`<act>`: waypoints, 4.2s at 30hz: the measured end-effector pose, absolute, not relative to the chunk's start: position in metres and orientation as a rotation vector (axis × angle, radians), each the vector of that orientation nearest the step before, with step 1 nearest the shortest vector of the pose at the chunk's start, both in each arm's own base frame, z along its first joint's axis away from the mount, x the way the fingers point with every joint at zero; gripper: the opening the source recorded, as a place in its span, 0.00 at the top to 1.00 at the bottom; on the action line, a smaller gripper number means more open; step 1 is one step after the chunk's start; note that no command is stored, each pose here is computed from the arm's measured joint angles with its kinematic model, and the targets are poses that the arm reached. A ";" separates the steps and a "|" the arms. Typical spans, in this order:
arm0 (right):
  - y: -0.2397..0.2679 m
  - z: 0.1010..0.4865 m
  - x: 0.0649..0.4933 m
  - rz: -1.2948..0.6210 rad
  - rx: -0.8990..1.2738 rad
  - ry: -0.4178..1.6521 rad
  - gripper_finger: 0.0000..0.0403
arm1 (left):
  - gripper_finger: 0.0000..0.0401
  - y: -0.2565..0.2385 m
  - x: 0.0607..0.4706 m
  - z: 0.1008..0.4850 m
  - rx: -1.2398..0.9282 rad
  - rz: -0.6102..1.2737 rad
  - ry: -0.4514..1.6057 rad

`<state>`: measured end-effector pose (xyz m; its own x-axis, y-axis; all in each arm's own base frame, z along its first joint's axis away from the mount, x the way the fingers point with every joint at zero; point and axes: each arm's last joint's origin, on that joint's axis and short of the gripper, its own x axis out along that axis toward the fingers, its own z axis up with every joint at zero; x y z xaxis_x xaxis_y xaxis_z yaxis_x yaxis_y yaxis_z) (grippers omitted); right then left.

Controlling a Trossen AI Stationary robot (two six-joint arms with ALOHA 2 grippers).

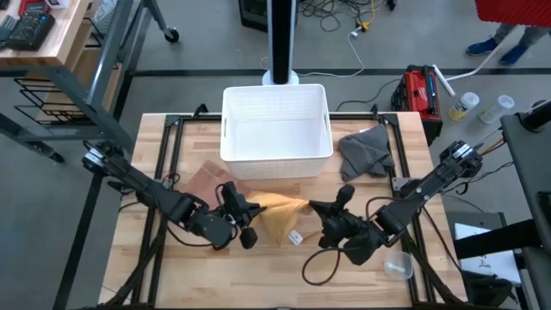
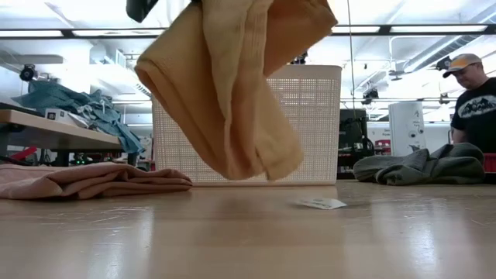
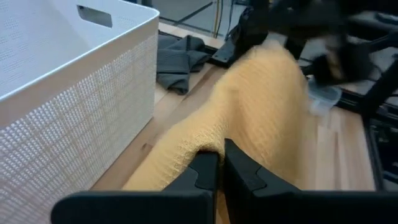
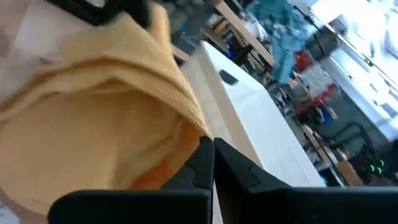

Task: Fold towel
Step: Fold the yellow towel

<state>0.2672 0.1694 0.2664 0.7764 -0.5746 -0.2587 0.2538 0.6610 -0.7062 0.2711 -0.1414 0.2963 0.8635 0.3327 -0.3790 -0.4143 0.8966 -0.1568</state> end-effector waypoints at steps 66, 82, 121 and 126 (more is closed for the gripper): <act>0.150 0.180 0.407 -0.214 -0.114 0.181 0.97 | 1.00 -0.159 0.244 0.312 -0.083 0.671 0.113; 0.197 0.250 0.339 -0.274 -0.338 0.323 1.00 | 0.99 -0.158 0.238 0.296 -0.010 0.508 0.329; 0.155 0.363 0.253 -0.095 -0.120 0.377 1.00 | 0.79 -0.174 0.252 0.314 0.016 0.273 0.230; 0.184 0.341 0.275 0.044 -0.220 0.463 1.00 | 0.76 -0.187 0.267 0.320 0.059 0.079 0.127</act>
<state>0.2752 0.1844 0.3415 0.8944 -0.0081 -0.4472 -0.0915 0.9754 -0.2006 0.2668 -0.1873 0.3200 0.9889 0.0819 -0.1243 -0.0745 0.9952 0.0636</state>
